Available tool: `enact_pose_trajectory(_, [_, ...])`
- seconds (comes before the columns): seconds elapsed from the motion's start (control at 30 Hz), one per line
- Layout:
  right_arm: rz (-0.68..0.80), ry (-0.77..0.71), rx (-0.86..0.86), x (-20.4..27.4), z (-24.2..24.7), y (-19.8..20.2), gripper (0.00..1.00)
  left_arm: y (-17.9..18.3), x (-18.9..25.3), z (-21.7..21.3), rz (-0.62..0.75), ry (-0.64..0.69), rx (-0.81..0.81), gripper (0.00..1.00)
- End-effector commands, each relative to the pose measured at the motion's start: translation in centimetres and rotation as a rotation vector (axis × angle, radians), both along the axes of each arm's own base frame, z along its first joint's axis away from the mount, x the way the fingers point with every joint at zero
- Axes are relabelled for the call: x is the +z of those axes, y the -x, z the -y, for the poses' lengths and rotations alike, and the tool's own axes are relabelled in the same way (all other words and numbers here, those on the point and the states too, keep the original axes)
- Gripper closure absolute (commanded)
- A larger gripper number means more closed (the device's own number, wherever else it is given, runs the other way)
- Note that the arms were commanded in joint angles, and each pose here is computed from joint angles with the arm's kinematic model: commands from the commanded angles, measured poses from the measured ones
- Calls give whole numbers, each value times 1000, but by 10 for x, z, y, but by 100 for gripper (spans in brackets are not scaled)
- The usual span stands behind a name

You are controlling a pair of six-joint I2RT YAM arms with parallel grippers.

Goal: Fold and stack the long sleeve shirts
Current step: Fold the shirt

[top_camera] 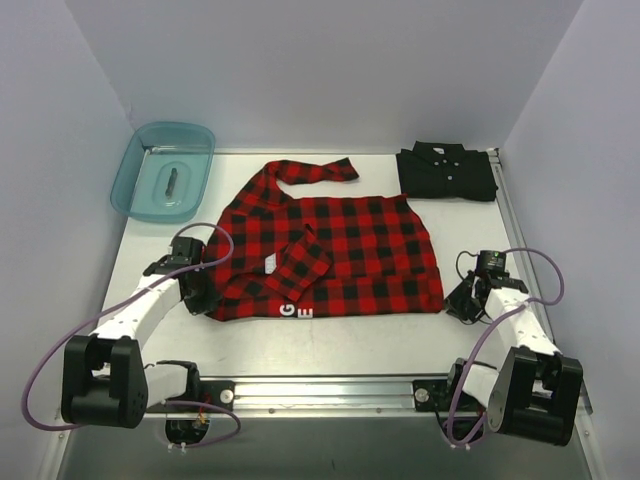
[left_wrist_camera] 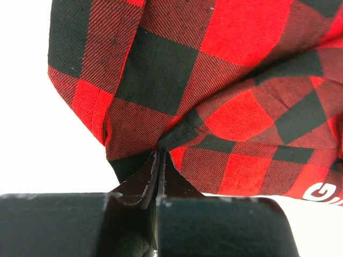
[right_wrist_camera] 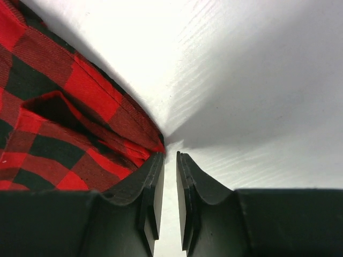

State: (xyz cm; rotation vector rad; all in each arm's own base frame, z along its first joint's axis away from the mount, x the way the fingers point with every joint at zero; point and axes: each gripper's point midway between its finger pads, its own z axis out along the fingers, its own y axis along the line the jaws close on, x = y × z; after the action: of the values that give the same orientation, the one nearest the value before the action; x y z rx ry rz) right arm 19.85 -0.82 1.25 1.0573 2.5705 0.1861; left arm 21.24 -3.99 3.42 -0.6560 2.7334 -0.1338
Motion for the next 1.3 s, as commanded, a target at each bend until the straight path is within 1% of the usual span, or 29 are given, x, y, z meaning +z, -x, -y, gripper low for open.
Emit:
enact_pose_trajectory(0.0, [-5, 30, -5, 10, 4, 4, 82, 6, 1, -5, -48, -21, 34, 100])
enact_pose_trajectory(0.07, [37, 42, 25, 21, 1, 0, 79, 6, 4, -6, -56, -22, 37, 100])
enact_pose_trajectory(0.13, [75, 55, 55, 34, -2, -7, 77, 8, 8, -7, -63, -29, 34, 95])
enact_pose_trajectory(0.17, [93, 60, 75, 41, -5, -9, 75, 7, 12, -8, -52, -35, 33, 89])
enact_pose_trajectory(0.2, [107, 70, 124, 46, -13, -11, 71, 2, 23, -9, -7, -37, 32, 72])
enact_pose_trajectory(0.23, [136, 77, 153, 56, -18, -17, 68, 2, 29, -12, 15, -54, 36, 65])
enact_pose_trajectory(0.27, [157, 77, 179, 61, -24, -19, 61, 0, 35, -13, 46, -59, 41, 60])
enact_pose_trajectory(0.3, [170, 70, 231, 65, -37, -19, 58, -5, 49, -14, 113, -54, 46, 54])
enact_pose_trajectory(0.33, [191, 60, 253, 72, -44, -21, 56, -5, 56, -13, 138, -50, 45, 44])
enact_pose_trajectory(0.4, [231, 16, 328, 79, -70, -24, 56, -8, 73, -11, 206, -31, 47, 37])
enact_pose_trajectory(0.43, [247, -32, 370, 82, -86, -23, 56, -8, 76, -6, 222, -15, 42, 36])
enact_pose_trajectory(0.5, [295, -86, 426, 88, -110, -30, 56, -9, 82, 12, 244, 65, 42, 36])
enact_pose_trajectory(0.53, [300, -131, 455, 89, -128, -27, 56, -17, 85, 22, 277, 102, 35, 36])
enact_pose_trajectory(0.57, [328, -176, 478, 92, -143, -34, 56, -16, 82, 40, 276, 142, 25, 39])
enact_pose_trajectory(0.6, [322, -206, 488, 86, -152, -32, 56, -18, 77, 49, 271, 162, 22, 41])
enact_pose_trajectory(0.63, [330, -233, 498, 85, -161, -34, 56, -28, 79, 61, 310, 191, 9, 43])
enact_pose_trajectory(0.67, [348, -282, 513, 85, -176, -38, 56, -25, 71, 72, 296, 216, 9, 45])
enact_pose_trajectory(0.7, [335, -293, 516, 75, -179, -37, 57, -28, 63, 77, 285, 225, 20, 48])
enact_pose_trajectory(0.73, [331, -303, 515, 71, -181, -37, 57, -36, 61, 80, 310, 247, 38, 49])
enact_pose_trajectory(0.77, [317, -304, 512, 62, -181, -39, 57, -30, 42, 78, 277, 254, 81, 51])
enact_pose_trajectory(0.8, [301, -295, 506, 52, -177, -38, 58, -32, 36, 74, 289, 244, 109, 58])
enact_pose_trajectory(0.87, [293, -287, 500, 38, -172, -41, 58, -34, 25, 67, 315, 250, 166, 63])
enact_pose_trajectory(0.9, [279, -294, 466, 31, -162, -43, 59, -27, 10, 56, 309, 226, 207, 65])
enact_pose_trajectory(0.97, [227, -320, 406, 6, -147, -34, 60, -24, 0, 45, 309, 234, 272, 66])
enact_pose_trajectory(1.0, [203, -326, 324, -3, -129, -35, 60, -15, -11, 39, 294, 227, 292, 66])
enact_pose_trajectory(1.07, [129, -354, 250, -22, -113, -19, 62, -8, -20, 22, 275, 207, 365, 68])
enact_pose_trajectory(1.17, [79, -355, 135, -32, -85, -7, 62, 5, -28, 0, 248, 167, 448, 71])
enact_pose_trajectory(1.23, [97, -292, 108, -28, -67, -8, 62, 9, -23, -11, 255, 140, 489, 71])
enact_pose_trajectory(1.27, [67, -274, 101, -25, -63, -2, 62, 9, -20, -15, 263, 125, 498, 71])
